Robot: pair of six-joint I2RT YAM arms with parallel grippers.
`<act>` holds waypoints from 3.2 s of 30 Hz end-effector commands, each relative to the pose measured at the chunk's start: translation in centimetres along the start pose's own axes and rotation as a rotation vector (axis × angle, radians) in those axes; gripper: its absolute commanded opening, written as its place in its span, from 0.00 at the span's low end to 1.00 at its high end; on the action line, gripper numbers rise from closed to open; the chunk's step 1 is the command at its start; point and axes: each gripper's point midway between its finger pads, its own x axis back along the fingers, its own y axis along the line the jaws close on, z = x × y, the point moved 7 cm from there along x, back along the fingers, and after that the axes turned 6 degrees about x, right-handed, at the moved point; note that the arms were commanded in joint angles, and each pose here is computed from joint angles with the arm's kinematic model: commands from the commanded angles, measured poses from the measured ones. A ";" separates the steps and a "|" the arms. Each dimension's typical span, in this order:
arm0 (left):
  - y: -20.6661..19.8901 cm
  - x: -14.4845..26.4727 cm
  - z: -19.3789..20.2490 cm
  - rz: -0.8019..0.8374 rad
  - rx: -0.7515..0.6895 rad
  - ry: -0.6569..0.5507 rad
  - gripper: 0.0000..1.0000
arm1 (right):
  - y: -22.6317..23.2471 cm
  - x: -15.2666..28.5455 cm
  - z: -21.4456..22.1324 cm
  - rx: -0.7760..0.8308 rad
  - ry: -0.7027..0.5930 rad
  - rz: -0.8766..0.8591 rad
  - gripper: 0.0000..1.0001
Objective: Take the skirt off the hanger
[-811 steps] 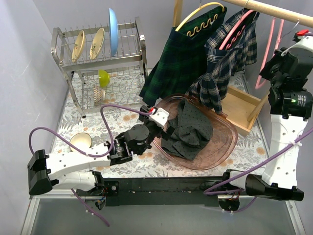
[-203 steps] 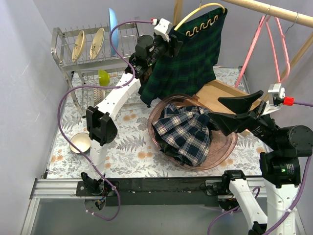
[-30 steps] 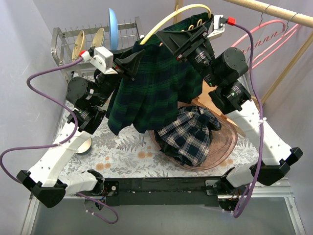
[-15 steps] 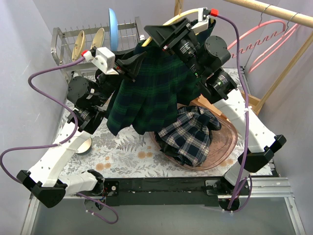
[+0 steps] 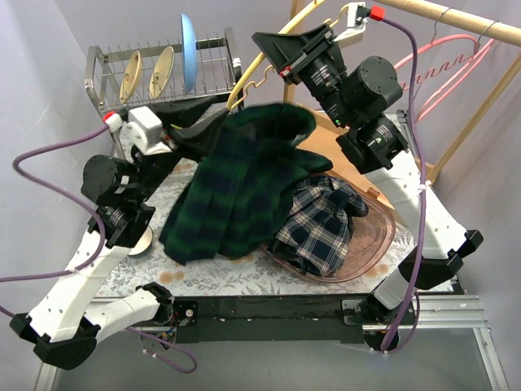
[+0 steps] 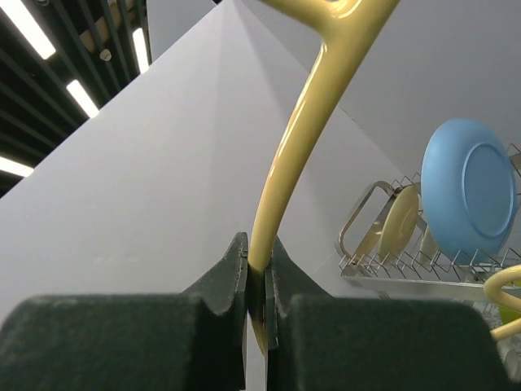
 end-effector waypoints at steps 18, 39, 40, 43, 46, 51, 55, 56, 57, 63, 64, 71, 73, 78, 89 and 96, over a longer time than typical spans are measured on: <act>1.9 11.0 17.3 -0.685 0.533 0.484 0.76 | 2.9 7.8 -4.4 0.203 -0.126 -0.062 0.01; 3.2 15.8 32.7 -0.767 0.312 1.098 0.95 | 4.4 10.7 -6.1 0.256 -0.150 -0.088 0.01; 3.2 16.1 33.5 -0.772 0.303 1.128 0.92 | 4.4 10.7 -6.1 0.255 -0.152 -0.085 0.01; 3.3 15.3 33.5 -0.757 0.302 1.138 0.30 | 4.5 10.9 -6.3 0.256 -0.154 -0.091 0.01; 3.3 13.5 31.3 -0.726 0.313 1.083 0.00 | 4.6 11.1 -6.4 0.261 -0.158 -0.090 0.01; 3.1 9.0 24.7 -0.638 0.349 0.895 0.00 | 4.5 11.6 -6.5 0.267 -0.164 -0.085 0.01; 2.2 4.9 18.4 -0.490 0.402 0.725 0.00 | 4.3 11.8 -6.4 0.268 -0.166 -0.077 0.01; 1.9 4.2 17.3 -0.455 0.412 0.700 0.00 | 4.3 11.8 -6.5 0.270 -0.168 -0.075 0.01; 1.8 3.6 16.3 -0.437 0.416 0.674 0.00 | 4.4 11.9 -6.6 0.270 -0.173 -0.073 0.01; 2.6 1.9 13.3 -0.414 0.311 0.636 0.28 | 4.4 12.6 -6.7 0.276 -0.177 -0.073 0.01; 2.7 2.2 14.2 -0.403 0.281 0.671 0.51 | 4.4 12.7 -6.7 0.276 -0.177 -0.073 0.01; 2.6 3.4 20.6 -0.229 0.201 0.907 0.82 | 4.3 13.7 -6.9 0.283 -0.193 -0.069 0.01; 3.1 3.2 21.5 -0.205 0.203 0.949 0.83 | 4.3 13.9 -6.9 0.289 -0.195 -0.071 0.01; 5.4 3.7 25.8 -0.204 0.239 1.053 0.82 | 4.5 14.5 -7.3 0.303 -0.208 -0.072 0.01; 6.0 4.9 30.6 -0.123 0.331 1.146 0.32 | 4.2 14.9 -7.4 0.326 -0.225 -0.052 0.01; 6.1 1.5 25.5 -0.116 0.316 1.026 0.00 | 4.4 14.7 -7.6 0.321 -0.229 -0.057 0.01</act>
